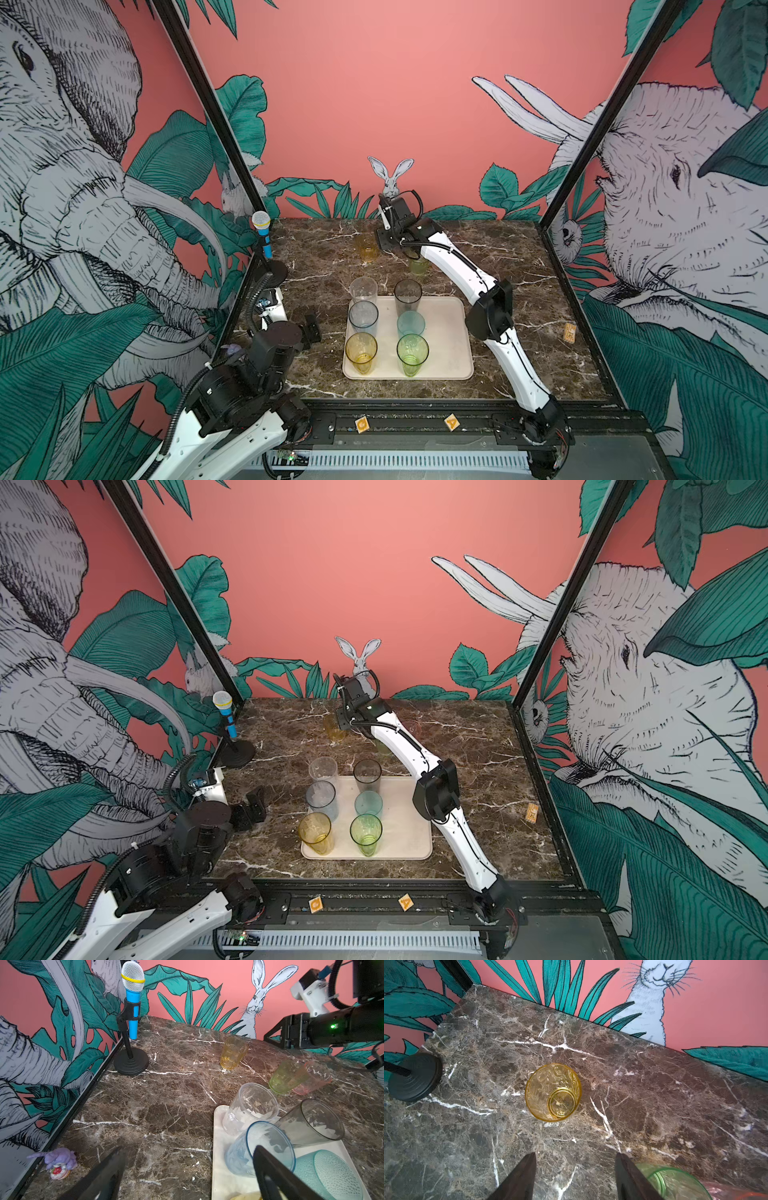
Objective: Place the glasses into the tray
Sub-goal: 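Raise the right gripper and move it toward the far yellow cup, then lower the open right gripper over the small yellow cup's rim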
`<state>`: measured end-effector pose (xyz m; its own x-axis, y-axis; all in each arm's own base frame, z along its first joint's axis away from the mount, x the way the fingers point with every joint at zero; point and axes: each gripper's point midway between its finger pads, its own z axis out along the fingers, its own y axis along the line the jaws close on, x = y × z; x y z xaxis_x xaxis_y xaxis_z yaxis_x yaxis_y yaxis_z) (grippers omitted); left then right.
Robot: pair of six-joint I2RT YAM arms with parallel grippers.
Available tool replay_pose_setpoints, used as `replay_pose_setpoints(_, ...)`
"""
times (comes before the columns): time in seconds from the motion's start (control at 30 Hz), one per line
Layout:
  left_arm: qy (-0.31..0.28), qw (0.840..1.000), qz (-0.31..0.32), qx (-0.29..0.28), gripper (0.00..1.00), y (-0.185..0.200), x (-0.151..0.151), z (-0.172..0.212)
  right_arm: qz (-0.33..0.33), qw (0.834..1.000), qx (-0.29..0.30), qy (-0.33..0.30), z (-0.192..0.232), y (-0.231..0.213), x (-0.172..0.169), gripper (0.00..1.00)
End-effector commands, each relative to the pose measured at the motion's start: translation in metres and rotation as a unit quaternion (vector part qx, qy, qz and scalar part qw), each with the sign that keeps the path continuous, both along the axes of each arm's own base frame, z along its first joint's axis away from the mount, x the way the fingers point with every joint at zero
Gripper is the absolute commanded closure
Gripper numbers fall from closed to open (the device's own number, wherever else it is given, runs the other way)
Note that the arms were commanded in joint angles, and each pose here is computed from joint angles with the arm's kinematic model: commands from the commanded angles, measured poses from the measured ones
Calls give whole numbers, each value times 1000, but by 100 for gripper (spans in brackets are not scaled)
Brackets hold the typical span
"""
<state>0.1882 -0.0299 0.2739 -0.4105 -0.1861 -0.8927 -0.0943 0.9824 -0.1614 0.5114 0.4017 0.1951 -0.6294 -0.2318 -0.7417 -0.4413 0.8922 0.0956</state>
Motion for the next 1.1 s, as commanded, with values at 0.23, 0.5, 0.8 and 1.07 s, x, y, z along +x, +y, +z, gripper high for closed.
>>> replay_pose_setpoints(0.23,-1,1000,7,-2,5,1,0,3,-27,999,43,-7,-11,10,20,37)
replay_pose_setpoints(0.5,4,1000,9,-1,6,-1,2,0,-35,998,45,-1,-26,14,24,36)
replay_pose_setpoints(0.8,18,1000,12,1,6,-3,4,-9,-39,998,53,2,-41,20,30,36)
replay_pose_setpoints(1.07,25,1000,14,0,6,-5,4,-16,-44,998,51,2,-53,21,34,36)
